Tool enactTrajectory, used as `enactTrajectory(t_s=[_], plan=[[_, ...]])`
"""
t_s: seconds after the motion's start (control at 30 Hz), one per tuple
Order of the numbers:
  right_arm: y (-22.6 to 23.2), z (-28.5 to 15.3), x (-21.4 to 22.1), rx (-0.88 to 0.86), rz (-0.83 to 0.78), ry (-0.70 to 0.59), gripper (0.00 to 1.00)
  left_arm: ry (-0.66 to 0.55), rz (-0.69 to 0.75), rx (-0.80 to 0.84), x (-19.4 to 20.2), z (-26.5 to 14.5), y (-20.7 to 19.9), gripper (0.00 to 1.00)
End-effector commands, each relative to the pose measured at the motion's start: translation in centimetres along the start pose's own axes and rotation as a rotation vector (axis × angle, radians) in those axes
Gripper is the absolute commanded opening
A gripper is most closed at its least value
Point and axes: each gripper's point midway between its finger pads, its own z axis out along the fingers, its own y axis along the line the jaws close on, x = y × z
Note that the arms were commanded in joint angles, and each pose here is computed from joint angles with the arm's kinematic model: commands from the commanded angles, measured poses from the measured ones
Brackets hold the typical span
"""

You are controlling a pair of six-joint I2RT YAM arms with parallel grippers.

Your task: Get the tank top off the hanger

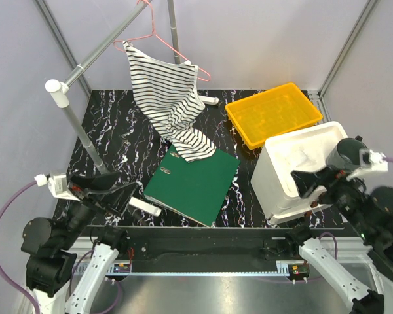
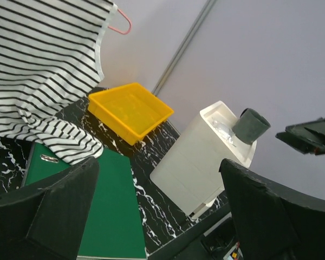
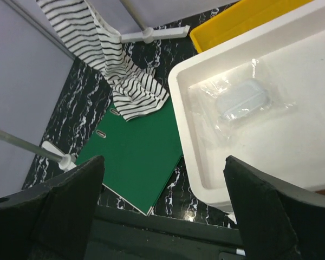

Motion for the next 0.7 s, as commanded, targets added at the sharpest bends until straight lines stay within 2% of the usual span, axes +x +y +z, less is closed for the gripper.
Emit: enactTrajectory(t_s=[0.0,0.2,0.37,0.43,0.67], plan=[[2.6,4.0,0.4,-0.072,-0.137,0.135,1.0,0.092,-0.006,0.039,1.2,1.5,-0.2,0.99],[6.7,8.7,-0.9,-0.19,-0.192,0.189,1.0,0.104,0.019,-0.014,1.4,1.2,0.7,0.99],[10.3,13.4,-0.5,-0.29,-0.177,0.307,1.0,0.113,0.032,-0.053,1.7,0.9,1.5,0.99],[11.5,15.2,-0.7,-0.32,-0.164,0.298,1.0,0.123,0.031,-0.056,2.1,0.9,1.7,0.99],[15.6,20.2,1.2,-0.303,-0.244,0.316,1.0,0.165,0.013,-0.062,3.4,1.2,2.4,0.99]])
